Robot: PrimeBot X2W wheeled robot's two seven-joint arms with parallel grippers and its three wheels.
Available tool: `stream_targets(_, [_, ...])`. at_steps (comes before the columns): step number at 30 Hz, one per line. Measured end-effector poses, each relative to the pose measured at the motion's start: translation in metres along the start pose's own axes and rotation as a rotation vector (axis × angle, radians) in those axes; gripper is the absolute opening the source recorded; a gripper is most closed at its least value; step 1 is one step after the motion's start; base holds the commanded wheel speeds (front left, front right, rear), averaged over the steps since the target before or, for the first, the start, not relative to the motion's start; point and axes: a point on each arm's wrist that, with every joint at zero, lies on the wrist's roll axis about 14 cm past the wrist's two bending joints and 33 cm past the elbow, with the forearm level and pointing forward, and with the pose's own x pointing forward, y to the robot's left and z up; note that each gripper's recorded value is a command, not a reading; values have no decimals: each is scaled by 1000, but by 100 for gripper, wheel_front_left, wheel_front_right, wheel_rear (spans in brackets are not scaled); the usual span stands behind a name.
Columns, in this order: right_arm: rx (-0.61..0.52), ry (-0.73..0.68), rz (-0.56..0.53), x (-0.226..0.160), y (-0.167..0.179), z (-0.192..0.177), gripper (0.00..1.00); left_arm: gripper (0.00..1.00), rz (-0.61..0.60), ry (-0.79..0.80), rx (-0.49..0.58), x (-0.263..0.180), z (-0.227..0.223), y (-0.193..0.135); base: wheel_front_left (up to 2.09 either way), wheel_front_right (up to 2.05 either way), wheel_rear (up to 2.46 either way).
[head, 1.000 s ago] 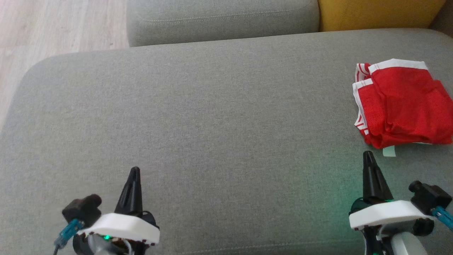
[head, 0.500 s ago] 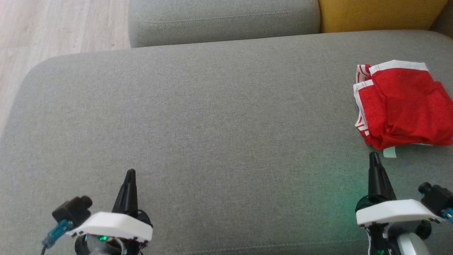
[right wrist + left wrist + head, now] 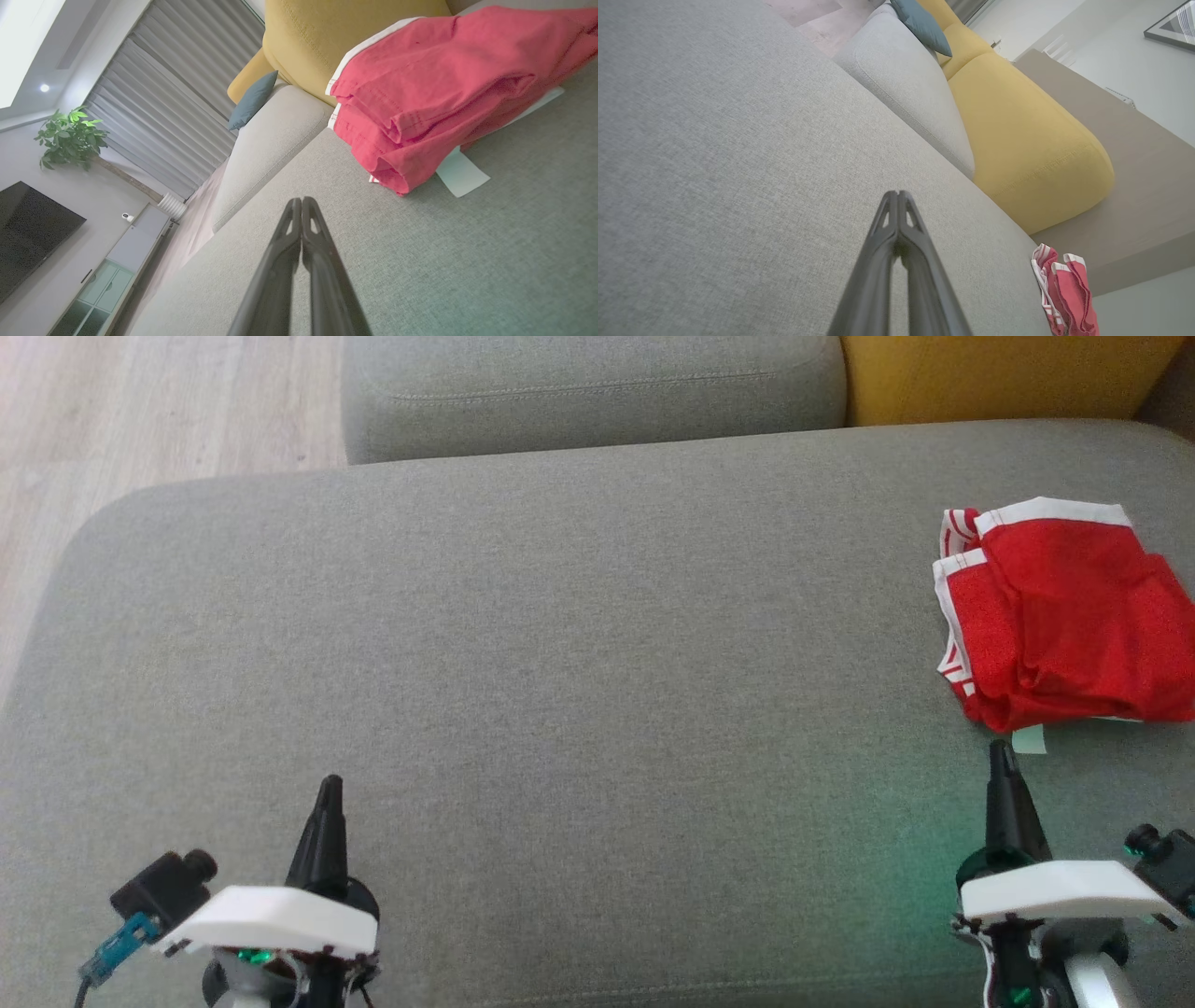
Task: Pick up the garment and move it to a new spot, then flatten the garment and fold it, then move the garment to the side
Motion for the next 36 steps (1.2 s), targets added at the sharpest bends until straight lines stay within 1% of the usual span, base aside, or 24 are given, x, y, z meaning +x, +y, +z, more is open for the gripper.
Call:
stream_targets(20, [240, 1, -26, 1, -5, 4, 0, 0, 24, 1, -235, 3, 9, 10, 0, 0, 0])
stream_targets(36, [408, -5, -18, 6, -2, 10, 0, 0, 17, -8, -401, 6, 18, 13, 0, 0, 0])
